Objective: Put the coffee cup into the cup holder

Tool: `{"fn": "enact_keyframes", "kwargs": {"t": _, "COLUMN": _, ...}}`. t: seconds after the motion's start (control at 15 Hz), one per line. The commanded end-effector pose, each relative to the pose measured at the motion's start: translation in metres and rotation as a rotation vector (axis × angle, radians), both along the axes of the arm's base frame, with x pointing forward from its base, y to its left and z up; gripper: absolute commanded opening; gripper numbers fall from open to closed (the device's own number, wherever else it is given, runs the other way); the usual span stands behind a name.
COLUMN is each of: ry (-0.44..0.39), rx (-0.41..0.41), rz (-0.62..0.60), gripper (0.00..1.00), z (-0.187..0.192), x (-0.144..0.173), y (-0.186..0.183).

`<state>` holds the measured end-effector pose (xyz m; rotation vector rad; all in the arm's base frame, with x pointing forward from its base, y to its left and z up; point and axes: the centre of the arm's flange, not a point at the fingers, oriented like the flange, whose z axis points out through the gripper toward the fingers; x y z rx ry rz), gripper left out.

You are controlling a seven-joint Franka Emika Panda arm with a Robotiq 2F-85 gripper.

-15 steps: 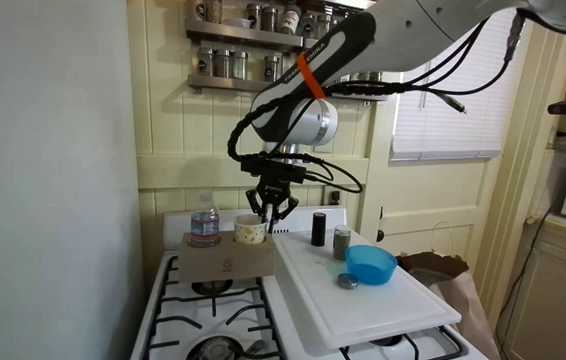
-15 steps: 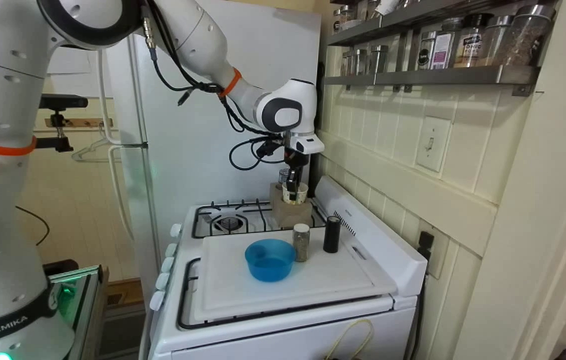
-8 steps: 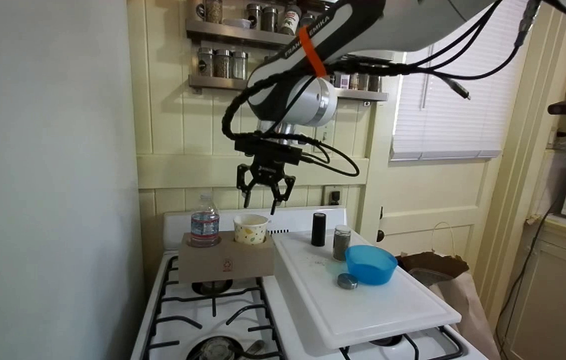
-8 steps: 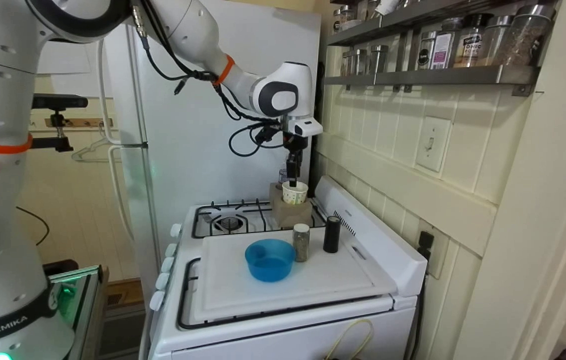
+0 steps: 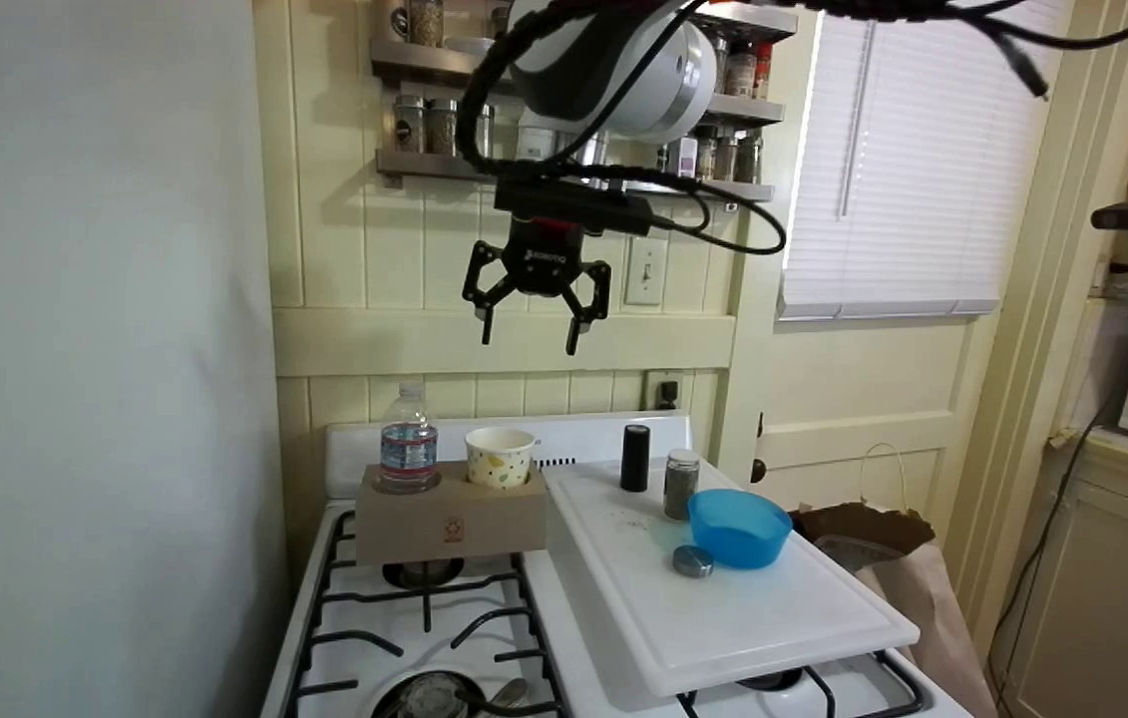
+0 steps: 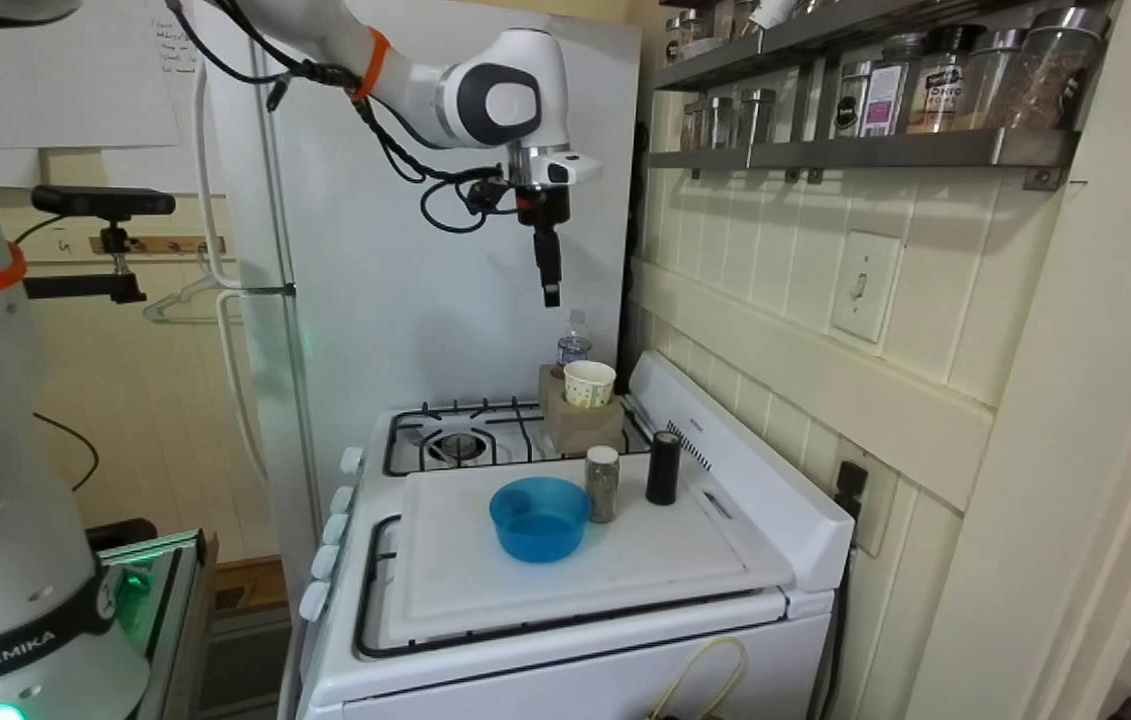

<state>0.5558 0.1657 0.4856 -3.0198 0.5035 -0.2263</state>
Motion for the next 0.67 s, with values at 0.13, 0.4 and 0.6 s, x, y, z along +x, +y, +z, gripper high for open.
{"fn": "enact_keyframes", "kwargs": {"t": 0.13, "ry": 0.009, "rx": -0.085, "rz": 0.303, "gripper": 1.00, "z": 0.016, "x": -0.099, "y": 0.010}}
{"fn": "enact_keyframes", "kwargs": {"t": 0.4, "ry": 0.003, "rx": -0.074, "rz": 0.276, "gripper": 1.00, "z": 0.019, "x": -0.083, "y": 0.018}}
{"fn": "enact_keyframes", "kwargs": {"t": 0.6, "ry": 0.007, "rx": -0.077, "rz": 0.282, "gripper": 1.00, "z": 0.017, "x": -0.086, "y": 0.016}}
